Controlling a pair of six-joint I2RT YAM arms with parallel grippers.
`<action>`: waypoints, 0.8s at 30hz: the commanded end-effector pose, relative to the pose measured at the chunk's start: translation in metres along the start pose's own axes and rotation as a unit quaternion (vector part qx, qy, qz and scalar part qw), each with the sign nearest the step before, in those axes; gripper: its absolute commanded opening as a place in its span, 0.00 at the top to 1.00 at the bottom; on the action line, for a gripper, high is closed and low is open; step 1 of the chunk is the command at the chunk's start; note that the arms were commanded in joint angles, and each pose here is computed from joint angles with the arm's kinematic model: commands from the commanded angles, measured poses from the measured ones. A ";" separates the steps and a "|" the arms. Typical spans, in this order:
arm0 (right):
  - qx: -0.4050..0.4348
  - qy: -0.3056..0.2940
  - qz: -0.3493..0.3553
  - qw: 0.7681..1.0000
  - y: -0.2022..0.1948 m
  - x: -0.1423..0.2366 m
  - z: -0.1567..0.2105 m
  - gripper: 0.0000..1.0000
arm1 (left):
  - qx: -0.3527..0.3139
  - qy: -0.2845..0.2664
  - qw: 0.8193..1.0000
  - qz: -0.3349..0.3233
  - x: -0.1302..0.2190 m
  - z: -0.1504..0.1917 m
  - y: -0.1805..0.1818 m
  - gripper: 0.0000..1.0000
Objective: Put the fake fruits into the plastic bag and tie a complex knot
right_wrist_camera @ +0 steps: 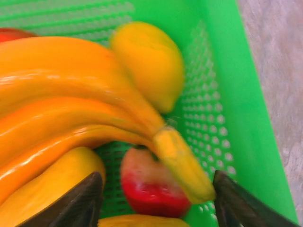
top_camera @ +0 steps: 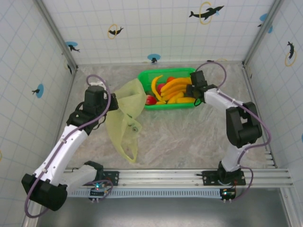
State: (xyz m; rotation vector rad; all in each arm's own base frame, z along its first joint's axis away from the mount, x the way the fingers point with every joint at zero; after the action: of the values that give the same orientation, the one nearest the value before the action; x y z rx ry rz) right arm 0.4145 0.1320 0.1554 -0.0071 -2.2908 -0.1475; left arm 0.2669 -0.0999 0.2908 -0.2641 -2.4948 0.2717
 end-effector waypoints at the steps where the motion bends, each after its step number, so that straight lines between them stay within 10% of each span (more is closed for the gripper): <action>1: 0.012 -0.053 -0.040 0.998 0.017 0.035 -0.031 0.28 | 0.019 -0.028 0.999 0.031 0.005 -0.020 -0.010 1.00; 11: 0.074 -0.035 -0.269 0.960 0.103 0.093 -0.030 0.37 | 0.050 -0.096 0.994 0.003 0.016 -0.051 -0.005 1.00; 18: 0.306 -0.033 -0.364 0.879 0.176 0.083 0.026 0.39 | 0.049 -0.099 0.994 0.006 0.016 -0.050 -0.005 1.00; 24: 0.424 -0.161 -0.447 0.771 0.178 0.070 0.040 0.35 | 0.051 -0.097 0.994 0.006 0.017 -0.047 -0.004 1.00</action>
State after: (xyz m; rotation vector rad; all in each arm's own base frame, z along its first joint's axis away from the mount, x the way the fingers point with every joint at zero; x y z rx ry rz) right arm 0.3380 0.3049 0.1871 1.3363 -2.1743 0.2622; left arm 0.2813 -0.0974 0.3312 -0.2411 -2.6350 0.4102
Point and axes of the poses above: each hand's point on the last joint's axis, 136 mm out from that joint toward the fingers, its own x axis back along the fingers, its own y axis along the line the jaws close on, z = x × y, the point moved 6 cm from there along x, back along the fingers, and after that the axes turned 4 degrees about -x, right-handed, at the moved point
